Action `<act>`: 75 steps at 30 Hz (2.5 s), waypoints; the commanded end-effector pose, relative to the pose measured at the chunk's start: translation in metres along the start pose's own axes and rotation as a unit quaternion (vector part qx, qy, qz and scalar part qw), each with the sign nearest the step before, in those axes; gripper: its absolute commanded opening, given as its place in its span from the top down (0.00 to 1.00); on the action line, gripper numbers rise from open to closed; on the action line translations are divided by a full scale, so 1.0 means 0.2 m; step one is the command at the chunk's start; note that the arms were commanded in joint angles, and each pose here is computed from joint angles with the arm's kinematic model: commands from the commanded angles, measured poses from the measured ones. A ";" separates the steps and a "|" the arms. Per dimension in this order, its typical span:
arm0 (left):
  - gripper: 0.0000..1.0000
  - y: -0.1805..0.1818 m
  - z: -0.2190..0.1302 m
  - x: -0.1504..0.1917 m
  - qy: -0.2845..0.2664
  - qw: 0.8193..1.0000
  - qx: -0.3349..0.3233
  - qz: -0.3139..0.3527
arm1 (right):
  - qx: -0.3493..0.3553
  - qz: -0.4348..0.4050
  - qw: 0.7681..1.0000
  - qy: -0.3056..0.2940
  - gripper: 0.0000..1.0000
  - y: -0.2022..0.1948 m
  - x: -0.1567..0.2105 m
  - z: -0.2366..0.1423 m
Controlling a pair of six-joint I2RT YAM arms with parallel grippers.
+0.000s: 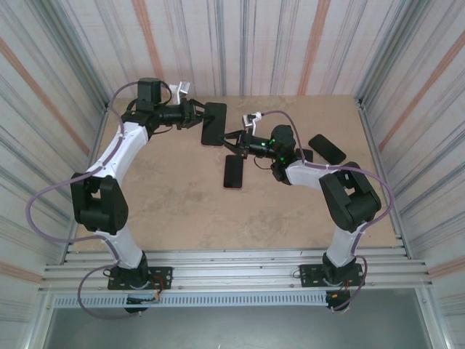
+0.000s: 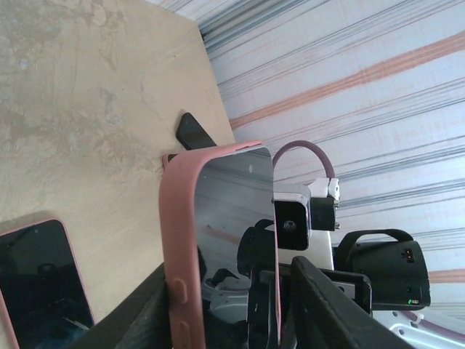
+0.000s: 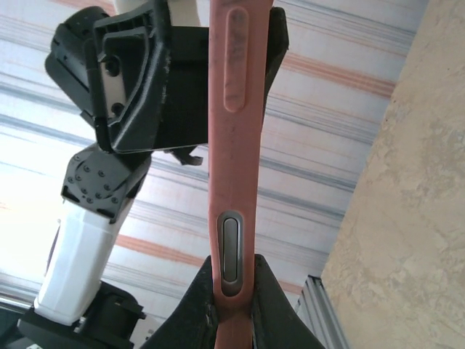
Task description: Take the phone out of the phone case
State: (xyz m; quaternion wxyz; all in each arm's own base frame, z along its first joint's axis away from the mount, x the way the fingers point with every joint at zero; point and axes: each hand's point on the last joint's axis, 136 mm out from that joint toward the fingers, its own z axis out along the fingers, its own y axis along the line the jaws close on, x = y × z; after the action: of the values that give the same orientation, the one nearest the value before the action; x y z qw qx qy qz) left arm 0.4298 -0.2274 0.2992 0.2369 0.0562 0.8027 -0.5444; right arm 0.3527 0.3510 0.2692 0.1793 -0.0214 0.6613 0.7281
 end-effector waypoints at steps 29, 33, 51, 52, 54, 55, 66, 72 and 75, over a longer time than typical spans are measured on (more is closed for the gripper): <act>0.91 -0.20 -0.01 -0.09 0.000 0.996 0.091 0.004 | -0.072 -0.012 0.997 0.039 0.91 0.17 0.06 -0.02; 0.97 -0.21 -0.02 -0.10 -0.010 0.996 0.091 -0.003 | -0.067 -0.016 0.997 0.027 0.65 0.16 0.05 -0.03; 1.00 -0.25 -0.15 -0.25 -0.272 0.962 0.024 -0.032 | 0.066 -0.120 0.982 -0.133 0.41 0.01 0.07 -0.06; 1.00 -0.26 -0.15 -0.24 -0.279 0.959 0.020 -0.032 | 0.061 -0.121 0.980 -0.142 0.42 0.01 0.06 -0.06; 1.00 -0.27 -0.15 -0.23 -0.288 0.956 0.020 -0.039 | 0.051 -0.123 0.979 -0.154 0.44 0.03 0.05 -0.03; 1.00 -0.27 -0.16 -0.23 -0.293 0.955 0.023 -0.045 | 0.047 -0.125 0.978 -0.157 0.45 0.04 0.05 -0.02; 1.00 -0.25 -0.18 -0.21 -0.318 0.944 0.029 -0.081 | -0.005 -0.119 0.975 -0.189 0.56 0.14 0.02 0.00; 1.00 -0.26 -0.17 -0.22 -0.315 0.945 0.040 -0.082 | -0.012 -0.105 0.977 -0.188 0.65 0.13 0.01 0.02; 1.00 -0.25 -0.17 -0.21 -0.314 0.945 0.040 -0.084 | -0.018 -0.100 0.976 -0.192 0.69 0.14 0.00 0.03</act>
State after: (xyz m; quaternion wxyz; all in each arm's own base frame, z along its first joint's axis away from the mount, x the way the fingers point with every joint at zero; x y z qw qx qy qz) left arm 0.4506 -0.2119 0.3278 0.3955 -0.1941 0.7078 -0.5522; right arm 0.3421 0.3529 0.2811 0.3675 0.0439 0.6197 0.6921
